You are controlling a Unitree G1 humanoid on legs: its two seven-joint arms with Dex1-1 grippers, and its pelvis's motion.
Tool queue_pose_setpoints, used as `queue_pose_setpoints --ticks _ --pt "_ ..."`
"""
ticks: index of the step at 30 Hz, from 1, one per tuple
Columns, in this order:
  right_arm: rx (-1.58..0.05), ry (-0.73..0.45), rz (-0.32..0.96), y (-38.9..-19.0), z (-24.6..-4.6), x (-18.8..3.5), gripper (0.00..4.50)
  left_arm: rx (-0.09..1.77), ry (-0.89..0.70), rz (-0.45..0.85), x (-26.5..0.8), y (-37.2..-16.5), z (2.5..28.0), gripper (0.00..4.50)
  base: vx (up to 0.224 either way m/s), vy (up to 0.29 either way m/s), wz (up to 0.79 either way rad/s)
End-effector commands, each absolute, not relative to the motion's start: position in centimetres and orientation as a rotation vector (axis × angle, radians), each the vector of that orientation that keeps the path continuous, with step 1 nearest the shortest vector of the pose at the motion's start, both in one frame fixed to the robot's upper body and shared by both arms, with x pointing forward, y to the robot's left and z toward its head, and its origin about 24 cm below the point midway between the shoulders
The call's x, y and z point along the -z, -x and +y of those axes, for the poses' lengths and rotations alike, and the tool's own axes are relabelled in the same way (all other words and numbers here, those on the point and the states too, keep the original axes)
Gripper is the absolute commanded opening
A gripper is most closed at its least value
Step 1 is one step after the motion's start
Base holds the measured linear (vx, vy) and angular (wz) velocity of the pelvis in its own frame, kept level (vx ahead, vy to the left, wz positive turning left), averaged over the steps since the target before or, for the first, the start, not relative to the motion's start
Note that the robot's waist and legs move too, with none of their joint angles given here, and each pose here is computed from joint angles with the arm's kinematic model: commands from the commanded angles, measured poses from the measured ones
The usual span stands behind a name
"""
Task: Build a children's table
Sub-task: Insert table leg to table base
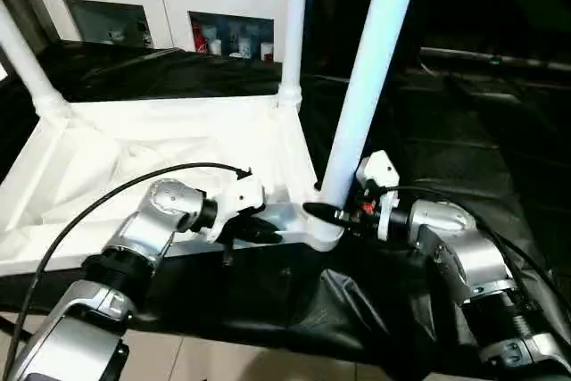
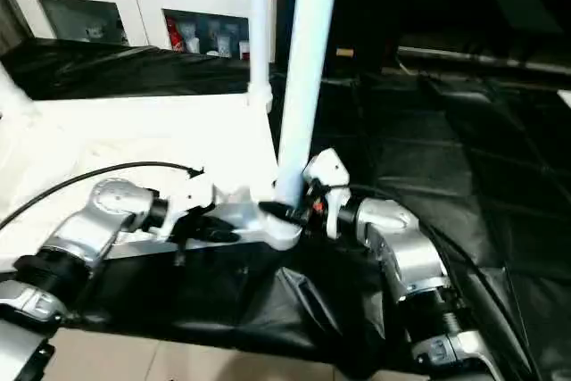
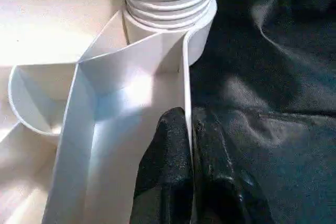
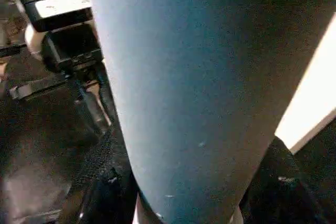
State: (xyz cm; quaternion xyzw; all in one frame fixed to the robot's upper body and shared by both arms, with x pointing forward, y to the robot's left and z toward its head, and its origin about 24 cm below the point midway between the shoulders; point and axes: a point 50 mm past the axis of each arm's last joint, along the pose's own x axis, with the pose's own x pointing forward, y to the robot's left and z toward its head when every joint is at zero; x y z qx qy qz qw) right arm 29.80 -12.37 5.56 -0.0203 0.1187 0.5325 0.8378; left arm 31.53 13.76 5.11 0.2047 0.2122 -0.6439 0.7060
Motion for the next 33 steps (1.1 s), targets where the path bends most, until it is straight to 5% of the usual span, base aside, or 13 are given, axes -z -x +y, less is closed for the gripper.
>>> queue_pose_setpoints --ticks 1,10,17,25,33 --pt "-1.2 0.022 0.506 -27.2 -12.0 -0.7 1.91 1.49 -0.46 0.352 -7.2 -31.8 12.5 0.0 0.0 0.0 0.0" --pt "-1.118 0.056 0.499 -27.9 -12.3 -0.1 1.91 1.416 -0.452 0.348 -7.3 -32.3 12.9 0.0 0.0 0.0 0.0" --pt "-0.562 0.008 0.486 -31.5 -13.1 1.2 1.91 1.107 -0.353 0.386 -7.5 -34.9 12.0 0.0 -0.014 -0.001 -0.02" --pt "-0.261 -0.039 0.486 -34.0 -10.2 0.7 1.91 0.819 -0.326 0.468 -7.6 -36.6 10.4 0.0 0.0 0.0 0.0" --pt "-0.256 -0.019 0.489 -34.4 -9.0 0.5 1.91 0.805 -0.333 0.483 -7.4 -36.5 10.3 0.0 0.013 -0.001 0.0"
